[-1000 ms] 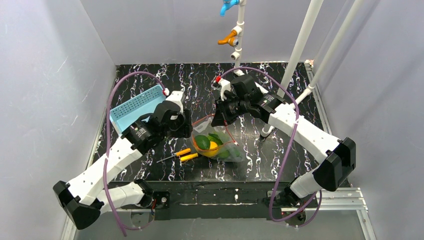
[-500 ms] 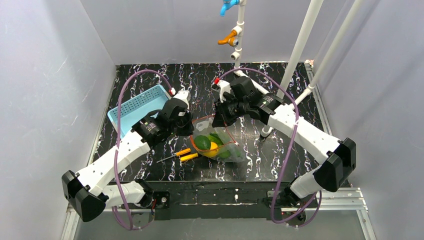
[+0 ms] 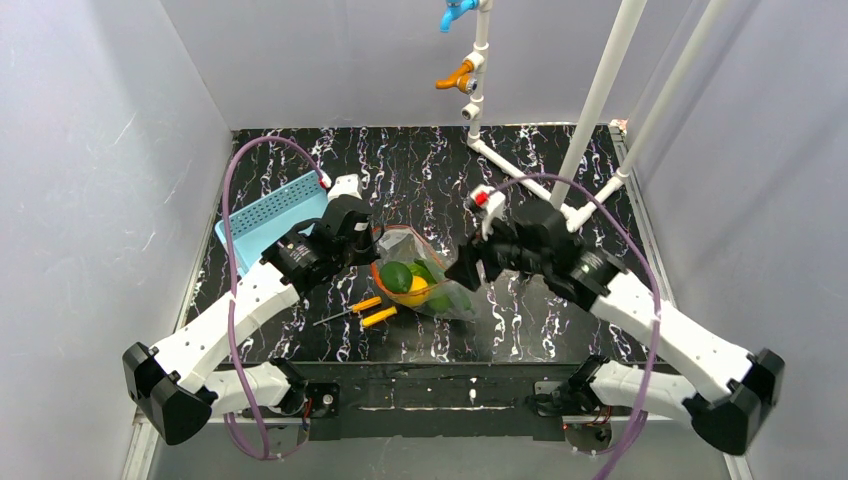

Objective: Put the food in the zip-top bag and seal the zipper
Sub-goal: Adjust the zipper food storage bag at the center of the board.

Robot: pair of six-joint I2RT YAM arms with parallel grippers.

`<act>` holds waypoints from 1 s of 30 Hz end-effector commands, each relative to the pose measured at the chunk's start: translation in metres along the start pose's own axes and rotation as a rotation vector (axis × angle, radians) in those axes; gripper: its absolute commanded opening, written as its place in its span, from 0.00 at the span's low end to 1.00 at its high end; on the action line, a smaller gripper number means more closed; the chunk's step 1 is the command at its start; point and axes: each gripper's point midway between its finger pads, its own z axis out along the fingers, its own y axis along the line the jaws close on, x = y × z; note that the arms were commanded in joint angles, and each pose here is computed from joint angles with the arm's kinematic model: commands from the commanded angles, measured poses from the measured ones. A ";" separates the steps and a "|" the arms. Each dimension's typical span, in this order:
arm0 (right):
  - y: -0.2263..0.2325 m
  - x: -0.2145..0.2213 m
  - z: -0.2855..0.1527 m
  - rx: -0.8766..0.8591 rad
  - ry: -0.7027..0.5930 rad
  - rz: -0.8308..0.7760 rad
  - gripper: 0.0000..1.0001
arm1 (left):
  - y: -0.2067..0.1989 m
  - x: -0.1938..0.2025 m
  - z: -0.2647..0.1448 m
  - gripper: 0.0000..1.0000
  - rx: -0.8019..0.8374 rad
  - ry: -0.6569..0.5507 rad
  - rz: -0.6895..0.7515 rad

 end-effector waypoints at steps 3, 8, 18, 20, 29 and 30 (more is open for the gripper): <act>0.006 -0.005 -0.012 -0.059 -0.248 -0.196 0.77 | 0.001 -0.017 -0.011 0.00 -0.009 -0.057 -0.055; -0.001 0.010 -0.008 0.022 -0.243 -0.306 0.83 | 0.003 -0.018 -0.013 0.00 -0.012 -0.062 -0.055; 0.037 0.016 -0.022 -0.119 -0.290 -0.431 0.86 | 0.002 -0.017 -0.014 0.00 -0.003 -0.056 -0.053; 0.033 0.013 -0.025 -0.094 -0.308 -0.433 0.87 | 0.003 -0.017 -0.015 0.00 -0.004 -0.060 -0.053; 0.024 0.032 0.000 -0.068 -0.200 -0.514 0.70 | 0.005 -0.021 -0.019 0.00 -0.006 -0.074 -0.049; 0.024 0.031 0.001 -0.064 -0.219 -0.529 0.69 | 0.005 -0.021 -0.019 0.00 -0.006 -0.073 -0.049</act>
